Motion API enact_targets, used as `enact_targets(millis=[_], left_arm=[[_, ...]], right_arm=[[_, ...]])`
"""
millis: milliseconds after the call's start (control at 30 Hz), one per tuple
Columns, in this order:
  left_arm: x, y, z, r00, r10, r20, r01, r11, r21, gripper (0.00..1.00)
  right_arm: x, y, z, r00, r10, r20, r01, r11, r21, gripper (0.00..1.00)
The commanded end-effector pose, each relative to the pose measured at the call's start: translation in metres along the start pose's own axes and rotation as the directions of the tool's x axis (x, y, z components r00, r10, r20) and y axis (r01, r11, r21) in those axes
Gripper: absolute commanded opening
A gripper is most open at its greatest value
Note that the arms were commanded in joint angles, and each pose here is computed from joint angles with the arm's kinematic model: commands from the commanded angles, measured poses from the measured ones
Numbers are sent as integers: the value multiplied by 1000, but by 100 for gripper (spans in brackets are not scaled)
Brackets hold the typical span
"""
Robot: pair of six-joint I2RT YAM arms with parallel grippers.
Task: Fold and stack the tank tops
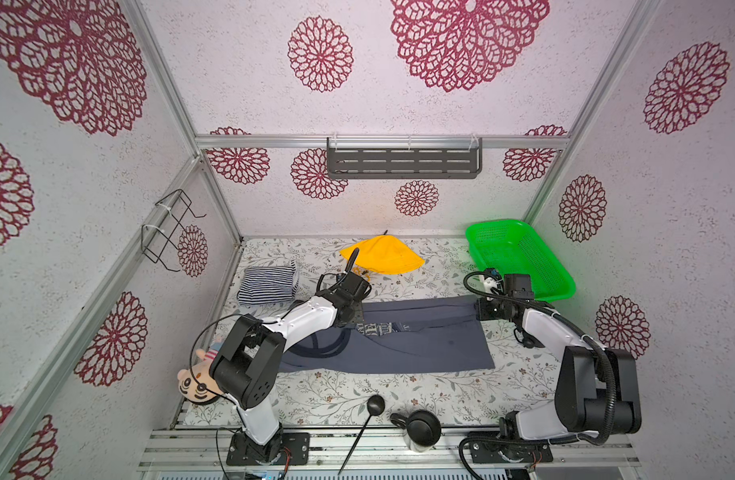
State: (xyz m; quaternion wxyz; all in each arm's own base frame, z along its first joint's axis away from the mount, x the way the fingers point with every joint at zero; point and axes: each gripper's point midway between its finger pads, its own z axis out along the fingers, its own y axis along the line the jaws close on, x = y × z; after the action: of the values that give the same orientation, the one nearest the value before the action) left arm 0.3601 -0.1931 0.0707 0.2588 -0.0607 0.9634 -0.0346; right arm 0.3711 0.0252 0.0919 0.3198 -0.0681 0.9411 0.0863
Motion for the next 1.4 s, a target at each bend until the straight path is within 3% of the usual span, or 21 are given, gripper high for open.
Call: enact_targets(millis=[0, 100, 200, 267, 333, 400, 567, 767, 800, 933, 1100, 1300, 1367], left_arm=[[1, -2, -7, 999, -26, 32, 26, 1000, 1, 0], [7, -5, -6, 1000, -18, 13, 18, 1000, -7, 0], [13, 2, -16, 1000, 10, 4, -9, 999, -51, 24], [13, 11, -30, 1000, 18, 24, -16, 997, -74, 44], [8, 12, -44, 998, 7, 57, -4, 998, -55, 57], [-1, 3, -53, 995, -20, 94, 19, 1000, 4, 61], [-21, -55, -35, 997, -49, 52, 40, 987, 156, 61], [-19, -94, 9, 1000, 15, -25, -12, 991, 130, 52], [-7, -93, 24, 998, 24, -62, -17, 994, 109, 50], [24, -78, 30, 992, 8, -127, 2, 997, 77, 41], [59, -57, 11, 985, -36, -171, 49, 996, 69, 34], [61, -44, -18, 986, -29, -162, 37, 998, 47, 35], [52, -31, -29, 991, -8, -136, 6, 1000, -13, 36]], right_arm=[[-9, -9, -10, 998, 31, 51, -33, 999, 41, 0], [-5, -11, -11, 998, 47, 39, -49, 998, 43, 11], [-9, -13, -23, 997, 61, 54, -65, 996, 63, 38], [-17, -13, -37, 994, 64, 84, -70, 995, 72, 49], [-24, -9, -47, 993, 70, 91, -75, 995, 58, 53], [-27, 5, -51, 992, 94, 82, -95, 995, 7, 53], [-21, 61, -22, 995, 102, 2, -102, 994, -49, 44], [-6, 90, 30, 986, 123, -108, -131, 989, -67, 29], [-2, 90, 35, 983, 132, -124, -140, 988, -63, 29], [23, 84, 45, 970, 159, -183, -168, 985, -32, 24], [50, 72, 43, 958, 175, -229, -173, 984, 30, 25], [60, 65, 39, 954, 171, -248, -162, 985, 57, 25], [60, 60, 37, 951, 155, -269, -140, 987, 76, 25]])
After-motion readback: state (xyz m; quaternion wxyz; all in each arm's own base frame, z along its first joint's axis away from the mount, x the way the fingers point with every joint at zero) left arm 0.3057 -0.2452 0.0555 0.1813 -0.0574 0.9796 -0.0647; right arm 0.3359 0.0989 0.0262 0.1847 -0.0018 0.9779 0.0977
